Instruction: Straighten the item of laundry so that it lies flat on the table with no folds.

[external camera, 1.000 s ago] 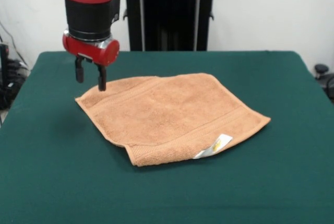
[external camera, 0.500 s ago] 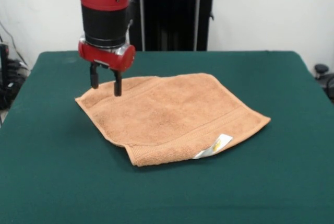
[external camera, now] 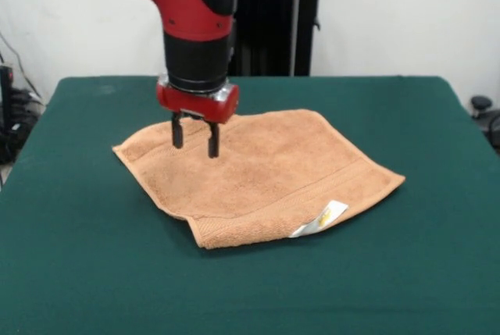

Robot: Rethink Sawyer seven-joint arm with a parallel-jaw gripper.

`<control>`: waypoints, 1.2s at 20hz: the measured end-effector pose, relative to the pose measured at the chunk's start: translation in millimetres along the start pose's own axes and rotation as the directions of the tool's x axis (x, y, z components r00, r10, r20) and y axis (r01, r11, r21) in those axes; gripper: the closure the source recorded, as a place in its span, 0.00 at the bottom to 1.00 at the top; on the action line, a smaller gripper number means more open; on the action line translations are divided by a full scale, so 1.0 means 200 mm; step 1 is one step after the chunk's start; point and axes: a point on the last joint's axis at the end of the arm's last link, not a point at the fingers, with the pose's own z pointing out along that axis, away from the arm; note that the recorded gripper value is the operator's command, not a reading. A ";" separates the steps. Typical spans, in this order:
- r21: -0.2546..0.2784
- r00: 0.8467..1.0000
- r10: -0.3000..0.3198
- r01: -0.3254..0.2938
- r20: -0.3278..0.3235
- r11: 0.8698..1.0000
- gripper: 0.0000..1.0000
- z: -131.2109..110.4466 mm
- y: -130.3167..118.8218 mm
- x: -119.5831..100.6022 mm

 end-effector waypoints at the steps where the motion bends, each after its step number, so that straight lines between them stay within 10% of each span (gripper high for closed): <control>1: -0.001 1.000 -0.007 0.007 -0.005 1.000 0.00 0.01 0.02 0.01; 10: -0.020 0.995 -0.083 0.082 -0.051 0.996 0.00 0.17 0.29 0.19; 24: 0.002 0.998 -0.052 0.052 0.029 0.999 0.00 0.15 0.36 0.30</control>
